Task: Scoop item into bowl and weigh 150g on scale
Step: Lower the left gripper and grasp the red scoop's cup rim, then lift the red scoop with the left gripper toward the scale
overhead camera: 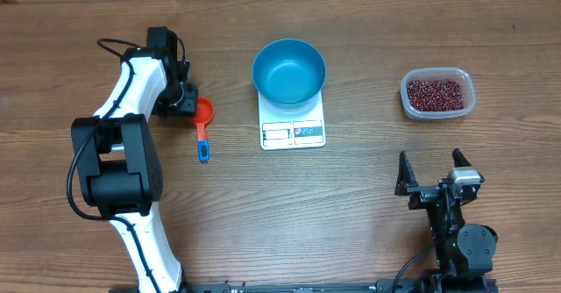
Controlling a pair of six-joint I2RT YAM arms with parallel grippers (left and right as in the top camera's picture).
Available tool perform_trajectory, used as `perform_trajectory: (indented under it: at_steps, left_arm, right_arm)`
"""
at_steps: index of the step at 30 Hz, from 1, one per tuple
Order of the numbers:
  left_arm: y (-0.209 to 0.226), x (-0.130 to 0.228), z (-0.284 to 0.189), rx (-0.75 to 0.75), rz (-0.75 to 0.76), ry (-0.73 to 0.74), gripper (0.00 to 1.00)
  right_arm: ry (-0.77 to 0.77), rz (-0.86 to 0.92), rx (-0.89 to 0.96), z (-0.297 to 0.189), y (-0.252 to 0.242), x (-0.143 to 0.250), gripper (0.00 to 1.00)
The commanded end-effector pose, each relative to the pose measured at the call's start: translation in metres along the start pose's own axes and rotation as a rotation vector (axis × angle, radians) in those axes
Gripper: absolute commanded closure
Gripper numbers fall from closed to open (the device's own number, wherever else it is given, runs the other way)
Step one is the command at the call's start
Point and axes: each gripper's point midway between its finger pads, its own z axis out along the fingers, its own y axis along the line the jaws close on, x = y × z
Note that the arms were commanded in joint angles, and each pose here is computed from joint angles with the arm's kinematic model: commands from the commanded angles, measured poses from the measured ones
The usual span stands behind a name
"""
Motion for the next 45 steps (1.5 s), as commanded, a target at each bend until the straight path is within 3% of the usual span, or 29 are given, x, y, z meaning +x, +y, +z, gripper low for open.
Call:
perform_trajectory:
  at_steps: [1,8,20,24,26,28,30,38,43,45]
  left_arm:
    - [-0.004,0.000,0.004,0.006,0.060,0.016,0.53]
    - [-0.005,0.000,0.005,0.011,0.061,0.016,0.58]
    - [-0.005,0.003,0.009,0.013,0.097,0.023,0.83]
    - [-0.005,0.003,0.009,0.013,0.097,0.022,0.86]
    - [-0.006,0.002,0.010,0.014,0.093,0.014,0.77]
    - [-0.007,0.002,0.013,0.019,0.093,0.008,0.53]
    - [-0.007,0.003,0.016,0.018,0.093,0.006,0.52]
    - [-0.007,0.003,0.016,0.018,0.093,0.006,0.65]
    - [-0.007,0.002,0.016,0.018,0.093,0.004,0.83]
    - [-0.007,0.002,0.016,0.018,0.093,0.004,0.94]
  right_arm:
    - [-0.006,-0.001,0.013,0.000,-0.003,0.001,0.00]
    - [-0.006,-0.001,0.013,0.000,-0.003,0.001,0.00]
    - [-0.006,-0.001,0.013,0.000,-0.003,0.001,0.00]
    - [-0.006,-0.001,0.013,0.000,-0.003,0.001,0.00]
    - [-0.006,-0.001,0.013,0.000,-0.003,0.001,0.00]
    - [-0.006,-0.001,0.013,0.000,-0.003,0.001,0.00]
    - [-0.006,-0.001,0.013,0.000,-0.003,0.001,0.00]
    - [-0.006,-0.001,0.013,0.000,-0.003,0.001,0.00]
    - [-0.006,-0.001,0.013,0.000,-0.003,0.001,0.00]
    - [-0.006,-0.001,0.013,0.000,-0.003,0.001,0.00]
